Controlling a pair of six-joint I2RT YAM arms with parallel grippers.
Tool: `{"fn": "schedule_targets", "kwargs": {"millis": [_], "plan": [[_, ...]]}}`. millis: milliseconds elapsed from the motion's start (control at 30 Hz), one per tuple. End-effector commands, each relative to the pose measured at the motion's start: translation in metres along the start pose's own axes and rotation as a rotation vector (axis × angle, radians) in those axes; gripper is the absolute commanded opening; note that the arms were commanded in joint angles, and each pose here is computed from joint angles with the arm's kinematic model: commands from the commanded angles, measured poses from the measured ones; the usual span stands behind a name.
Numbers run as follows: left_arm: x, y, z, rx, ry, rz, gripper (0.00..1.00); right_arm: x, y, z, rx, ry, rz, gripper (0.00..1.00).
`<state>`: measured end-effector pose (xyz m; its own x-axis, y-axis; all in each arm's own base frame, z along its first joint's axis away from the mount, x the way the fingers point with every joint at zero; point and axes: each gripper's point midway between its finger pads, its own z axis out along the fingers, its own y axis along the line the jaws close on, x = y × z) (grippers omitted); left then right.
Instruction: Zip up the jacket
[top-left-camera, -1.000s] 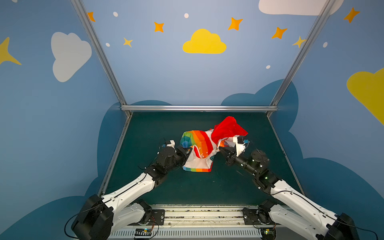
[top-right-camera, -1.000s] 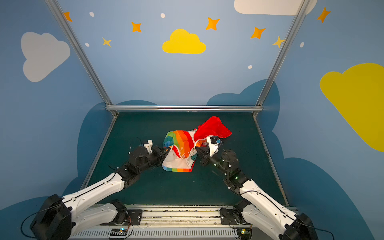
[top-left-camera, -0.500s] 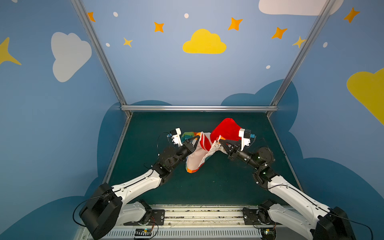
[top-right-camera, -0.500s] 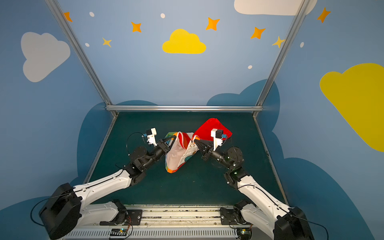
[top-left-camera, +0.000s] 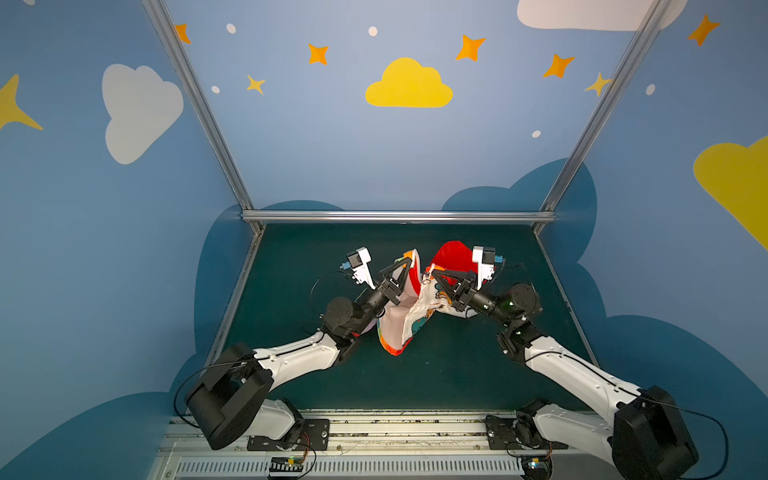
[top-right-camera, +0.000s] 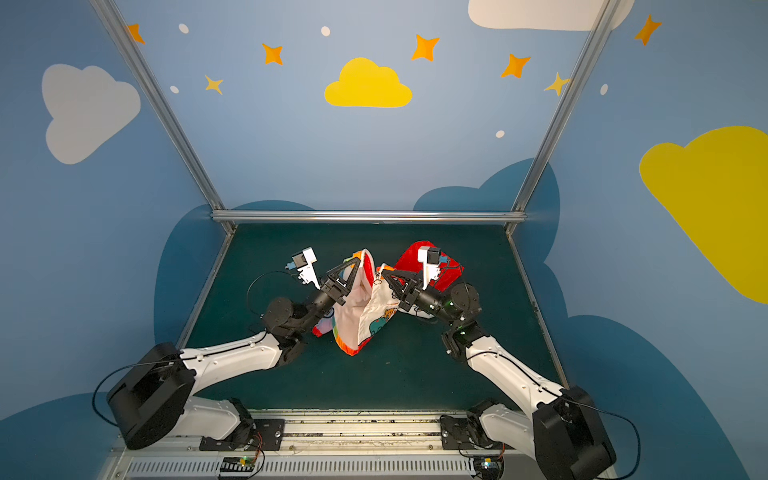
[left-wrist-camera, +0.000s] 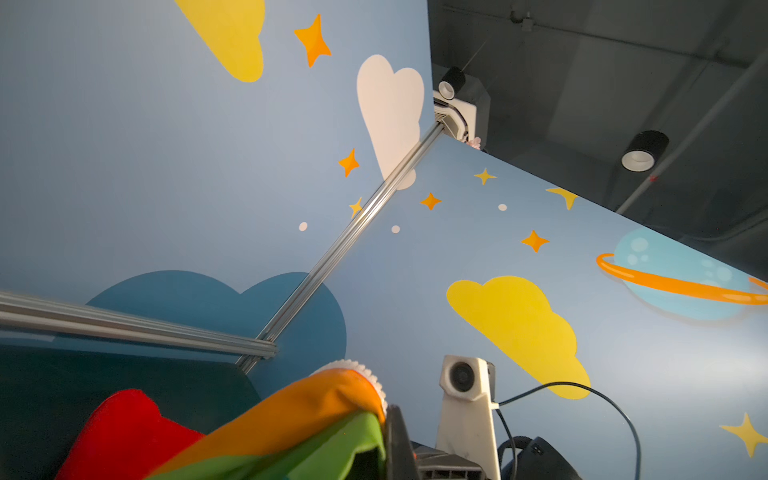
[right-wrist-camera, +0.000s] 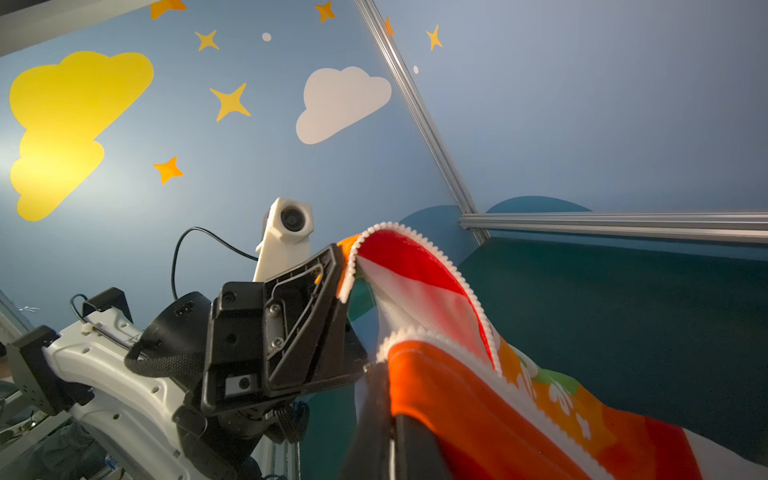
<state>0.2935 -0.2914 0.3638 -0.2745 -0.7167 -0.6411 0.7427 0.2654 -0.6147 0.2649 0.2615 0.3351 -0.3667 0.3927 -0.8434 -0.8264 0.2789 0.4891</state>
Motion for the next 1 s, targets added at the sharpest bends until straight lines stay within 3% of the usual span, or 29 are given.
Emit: {"fn": "schedule_targets", "kwargs": {"millis": [0, 967], "plan": [[-0.023, -0.037, 0.002, 0.122, -0.071, 0.094, 0.03, -0.027, 0.022, 0.003, -0.084, -0.072, -0.022, 0.00], [-0.026, -0.047, 0.003, 0.137, -0.090, 0.162, 0.03, -0.038, 0.050, 0.020, -0.254, -0.066, 0.097, 0.00]]}}
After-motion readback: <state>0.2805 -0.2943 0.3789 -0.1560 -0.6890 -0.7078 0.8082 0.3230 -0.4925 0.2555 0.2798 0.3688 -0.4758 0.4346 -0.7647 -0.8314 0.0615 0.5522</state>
